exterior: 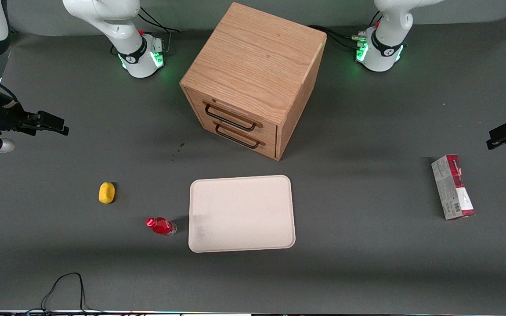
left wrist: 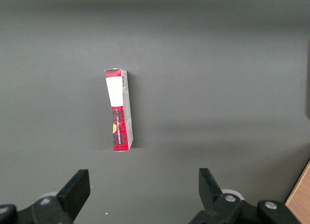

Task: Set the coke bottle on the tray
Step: 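Move the right gripper out from rest toward the red Coca-Cola bottle, then lower the open right gripper over the bottle's cap end, then close the right gripper on the bottle neck, then lift the bottle and swing it upright away from the tray, then carry the upright bottle over the tray's corner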

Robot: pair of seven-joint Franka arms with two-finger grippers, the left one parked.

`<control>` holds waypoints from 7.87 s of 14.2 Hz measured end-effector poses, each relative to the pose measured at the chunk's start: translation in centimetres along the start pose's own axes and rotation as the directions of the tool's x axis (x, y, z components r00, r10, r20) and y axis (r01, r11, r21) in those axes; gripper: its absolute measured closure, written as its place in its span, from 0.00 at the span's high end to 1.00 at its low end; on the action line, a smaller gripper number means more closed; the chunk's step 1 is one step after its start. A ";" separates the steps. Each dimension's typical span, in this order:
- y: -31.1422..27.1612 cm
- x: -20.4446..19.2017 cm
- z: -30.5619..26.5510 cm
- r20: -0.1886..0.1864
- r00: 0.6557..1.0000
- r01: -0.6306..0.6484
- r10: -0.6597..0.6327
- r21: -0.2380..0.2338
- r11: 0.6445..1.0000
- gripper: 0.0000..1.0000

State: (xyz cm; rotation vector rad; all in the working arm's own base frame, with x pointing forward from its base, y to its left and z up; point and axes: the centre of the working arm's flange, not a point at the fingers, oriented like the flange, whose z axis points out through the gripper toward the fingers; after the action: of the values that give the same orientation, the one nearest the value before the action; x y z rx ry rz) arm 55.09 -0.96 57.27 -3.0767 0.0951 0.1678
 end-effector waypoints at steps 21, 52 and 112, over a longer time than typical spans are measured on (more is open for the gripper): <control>-7.1 9.6 -2.1 -0.027 0.998 0.060 -0.060 0.016 0.998 1.00; -18.9 20.5 20.0 -0.127 0.987 0.093 -0.102 -0.073 0.993 1.00; -26.8 13.4 7.8 -0.083 0.997 0.005 -0.005 0.002 1.000 0.31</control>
State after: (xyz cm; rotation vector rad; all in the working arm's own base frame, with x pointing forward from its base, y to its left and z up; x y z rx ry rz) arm 69.34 25.45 49.55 -3.0812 0.0910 0.0394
